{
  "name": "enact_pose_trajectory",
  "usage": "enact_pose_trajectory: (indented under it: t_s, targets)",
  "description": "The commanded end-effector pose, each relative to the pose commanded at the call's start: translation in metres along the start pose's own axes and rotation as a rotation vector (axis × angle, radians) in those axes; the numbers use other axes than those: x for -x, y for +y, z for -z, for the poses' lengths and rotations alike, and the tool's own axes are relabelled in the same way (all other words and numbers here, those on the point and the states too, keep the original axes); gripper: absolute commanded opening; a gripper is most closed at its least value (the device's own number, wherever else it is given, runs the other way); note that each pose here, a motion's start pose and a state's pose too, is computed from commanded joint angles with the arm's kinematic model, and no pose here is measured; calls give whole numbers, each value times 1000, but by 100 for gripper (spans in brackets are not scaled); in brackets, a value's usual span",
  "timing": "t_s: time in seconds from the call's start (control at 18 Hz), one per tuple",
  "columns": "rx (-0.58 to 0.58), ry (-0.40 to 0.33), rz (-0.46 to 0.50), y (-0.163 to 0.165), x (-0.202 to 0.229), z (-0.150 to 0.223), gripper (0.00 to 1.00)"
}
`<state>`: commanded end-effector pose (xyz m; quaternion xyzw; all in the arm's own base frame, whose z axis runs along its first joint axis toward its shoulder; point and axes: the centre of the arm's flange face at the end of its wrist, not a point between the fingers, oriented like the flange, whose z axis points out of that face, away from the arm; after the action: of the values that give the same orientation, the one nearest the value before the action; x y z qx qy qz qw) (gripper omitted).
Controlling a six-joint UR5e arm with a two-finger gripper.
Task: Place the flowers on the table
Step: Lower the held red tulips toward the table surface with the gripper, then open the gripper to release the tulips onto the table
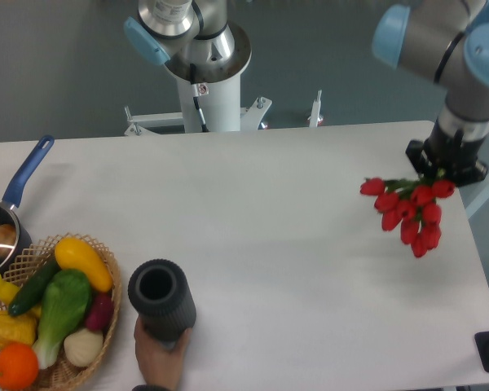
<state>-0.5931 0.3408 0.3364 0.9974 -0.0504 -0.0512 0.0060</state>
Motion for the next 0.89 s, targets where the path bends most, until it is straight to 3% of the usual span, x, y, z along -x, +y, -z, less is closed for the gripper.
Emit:
enact_pose_trajectory:
  t_s: [0.11, 0.39, 0.44, 0.56, 0.72, 0.89]
  targets:
    - [-3, 4, 37, -6, -2, -3, 34]
    - [-11, 15, 124, -67, -32, -6, 44]
    - [-15, 14, 131, -79, -41, -3, 53]
    - [-22, 6, 130, -99, -55, -3, 100]
    - [-62, -83, 128, -94, -53, -1, 100]
    - [-77, -131, 190, -55, -34, 12, 100]
